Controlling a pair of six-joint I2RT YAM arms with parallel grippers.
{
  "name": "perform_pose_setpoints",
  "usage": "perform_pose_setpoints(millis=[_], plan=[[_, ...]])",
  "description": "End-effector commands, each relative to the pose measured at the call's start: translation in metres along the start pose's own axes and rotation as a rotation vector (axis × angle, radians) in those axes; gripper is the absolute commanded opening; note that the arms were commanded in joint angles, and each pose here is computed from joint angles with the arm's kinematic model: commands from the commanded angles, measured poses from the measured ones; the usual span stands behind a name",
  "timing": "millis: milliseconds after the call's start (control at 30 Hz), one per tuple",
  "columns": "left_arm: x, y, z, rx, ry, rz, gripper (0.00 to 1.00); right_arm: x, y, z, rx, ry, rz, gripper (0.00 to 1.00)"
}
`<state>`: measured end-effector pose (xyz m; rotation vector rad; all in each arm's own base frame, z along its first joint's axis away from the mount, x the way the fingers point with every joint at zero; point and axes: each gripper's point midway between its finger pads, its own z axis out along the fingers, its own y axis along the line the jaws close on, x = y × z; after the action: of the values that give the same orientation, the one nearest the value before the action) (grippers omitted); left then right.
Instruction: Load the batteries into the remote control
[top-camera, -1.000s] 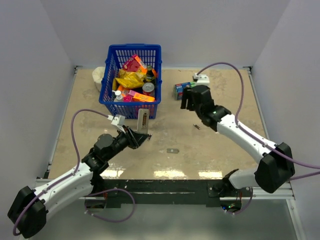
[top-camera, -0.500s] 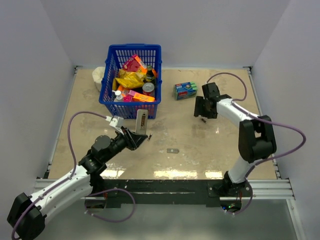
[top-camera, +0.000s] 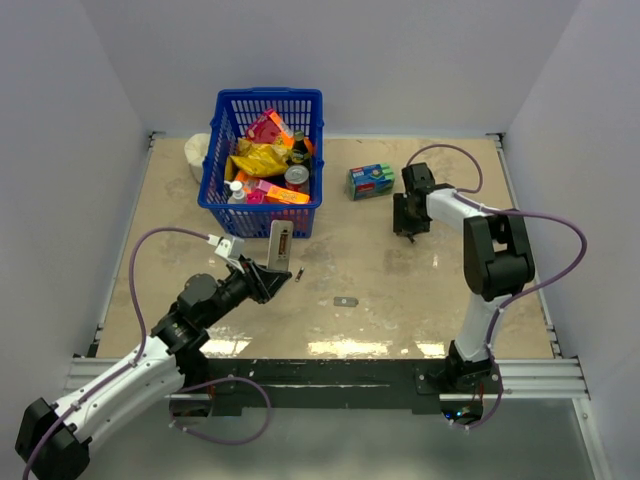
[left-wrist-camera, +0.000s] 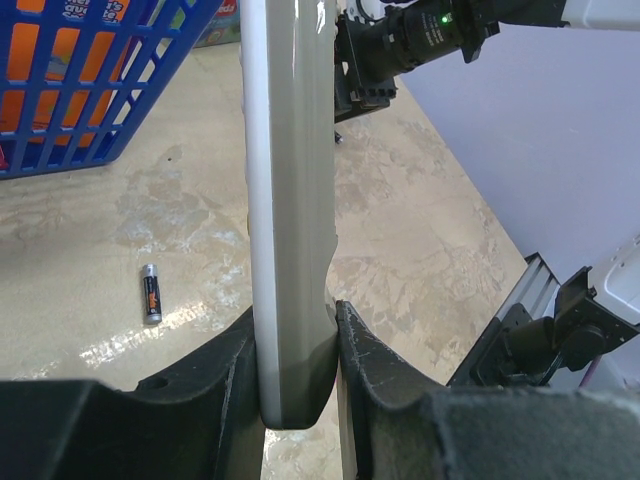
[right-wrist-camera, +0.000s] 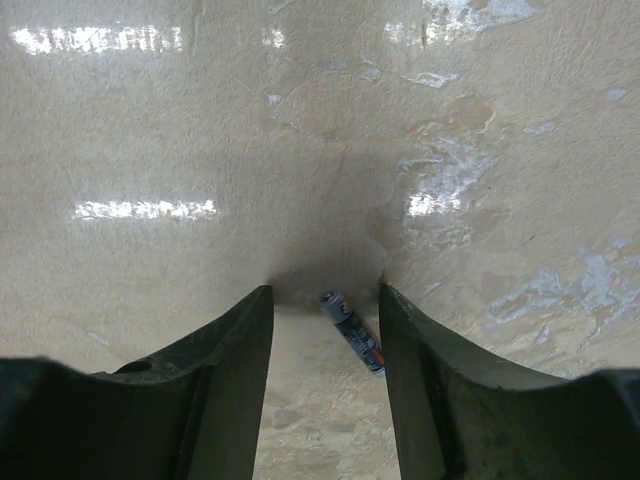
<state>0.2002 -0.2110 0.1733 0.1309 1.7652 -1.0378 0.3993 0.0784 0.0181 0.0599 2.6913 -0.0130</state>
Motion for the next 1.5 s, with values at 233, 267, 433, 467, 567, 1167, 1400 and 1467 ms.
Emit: perform_pose_setpoints(millis=[233, 267, 433, 467, 567, 1167, 1400, 1467], plan=[[-0.021, -0.013, 0.001, 0.041, -0.055, 0.032, 0.0, 0.036, -0.006, -0.003, -0.004, 0.111, -0.001, 0.38], [-0.021, -0.014, 0.001, 0.044, -0.057, 0.031, 0.0, 0.038, -0.006, -0.004, -0.003, 0.12, -0.003, 0.35], [-0.021, -0.014, 0.0, 0.046, -0.057, 0.024, 0.0, 0.042, -0.004, -0.011, -0.016, 0.136, -0.003, 0.32], [-0.021, -0.015, 0.0, 0.048, -0.058, 0.024, 0.0, 0.043, -0.004, -0.012, -0.022, 0.14, -0.005, 0.31], [-0.021, -0.015, 0.001, 0.05, -0.057, 0.021, 0.0, 0.046, -0.003, -0.014, -0.029, 0.15, -0.005, 0.22], [-0.026, -0.027, 0.01, 0.151, -0.139, -0.052, 0.0, -0.024, 0.109, -0.142, -0.328, -0.418, -0.102, 0.06], [-0.029, -0.029, 0.01, 0.177, -0.183, -0.109, 0.0, -0.032, 0.192, -0.256, -0.667, -0.782, -0.101, 0.08], [-0.032, -0.03, 0.01, 0.179, -0.194, -0.125, 0.0, -0.031, 0.208, -0.291, -0.759, -0.872, -0.097, 0.08]])
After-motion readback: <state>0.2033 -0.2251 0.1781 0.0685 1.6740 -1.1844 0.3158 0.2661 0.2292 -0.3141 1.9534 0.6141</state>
